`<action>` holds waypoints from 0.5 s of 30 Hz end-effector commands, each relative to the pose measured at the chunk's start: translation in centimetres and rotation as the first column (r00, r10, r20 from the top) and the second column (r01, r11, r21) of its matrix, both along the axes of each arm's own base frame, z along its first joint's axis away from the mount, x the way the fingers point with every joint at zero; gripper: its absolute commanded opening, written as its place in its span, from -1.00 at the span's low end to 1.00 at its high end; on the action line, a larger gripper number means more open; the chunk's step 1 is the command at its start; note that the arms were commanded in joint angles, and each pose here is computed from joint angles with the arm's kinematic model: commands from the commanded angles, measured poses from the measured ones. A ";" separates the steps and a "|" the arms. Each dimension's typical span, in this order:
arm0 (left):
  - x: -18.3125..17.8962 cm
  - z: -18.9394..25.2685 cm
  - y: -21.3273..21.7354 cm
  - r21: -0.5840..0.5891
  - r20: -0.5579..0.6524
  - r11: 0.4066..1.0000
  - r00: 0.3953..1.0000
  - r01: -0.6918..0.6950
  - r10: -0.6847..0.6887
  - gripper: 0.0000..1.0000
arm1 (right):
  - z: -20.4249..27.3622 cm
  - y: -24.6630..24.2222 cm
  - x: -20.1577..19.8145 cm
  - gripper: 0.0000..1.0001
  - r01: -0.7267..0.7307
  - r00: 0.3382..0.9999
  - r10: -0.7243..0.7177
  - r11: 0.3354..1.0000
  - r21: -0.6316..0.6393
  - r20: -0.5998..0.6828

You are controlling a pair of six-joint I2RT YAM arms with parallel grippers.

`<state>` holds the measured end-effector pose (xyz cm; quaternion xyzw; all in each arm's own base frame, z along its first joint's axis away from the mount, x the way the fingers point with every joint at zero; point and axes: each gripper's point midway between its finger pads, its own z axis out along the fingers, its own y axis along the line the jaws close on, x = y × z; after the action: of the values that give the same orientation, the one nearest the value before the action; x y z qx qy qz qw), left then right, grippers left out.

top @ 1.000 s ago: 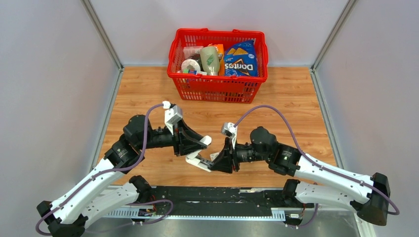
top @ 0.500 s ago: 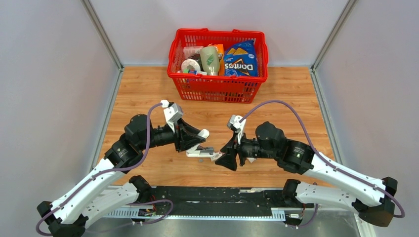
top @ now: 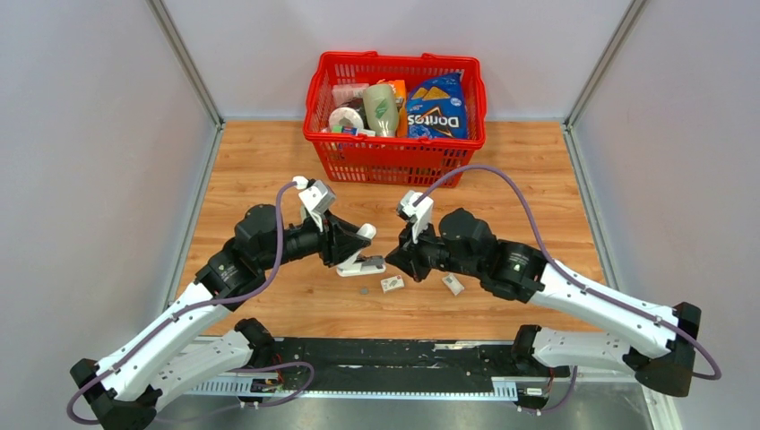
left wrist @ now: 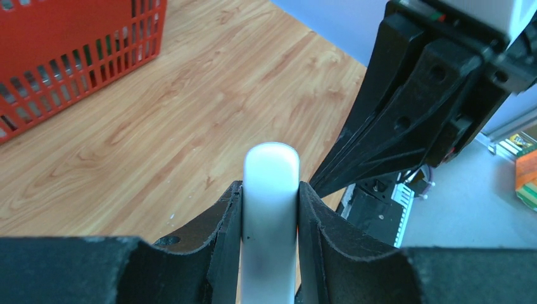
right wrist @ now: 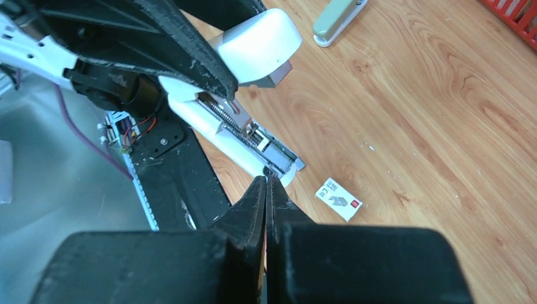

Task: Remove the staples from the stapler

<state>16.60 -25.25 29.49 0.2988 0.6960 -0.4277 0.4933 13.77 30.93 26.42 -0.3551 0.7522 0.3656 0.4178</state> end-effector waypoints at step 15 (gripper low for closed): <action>3.0 -1.0 0.8 0.011 -0.067 0.983 0.981 -0.182 0.183 -1.00 | -1.1 5.1 5.0 -1.00 0.072 0.987 -0.080 0.996 0.056 0.143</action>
<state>18.95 -24.62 27.38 0.2411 0.7442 -0.3873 0.4879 17.86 34.83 23.99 -0.3435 0.7467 0.3348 0.4608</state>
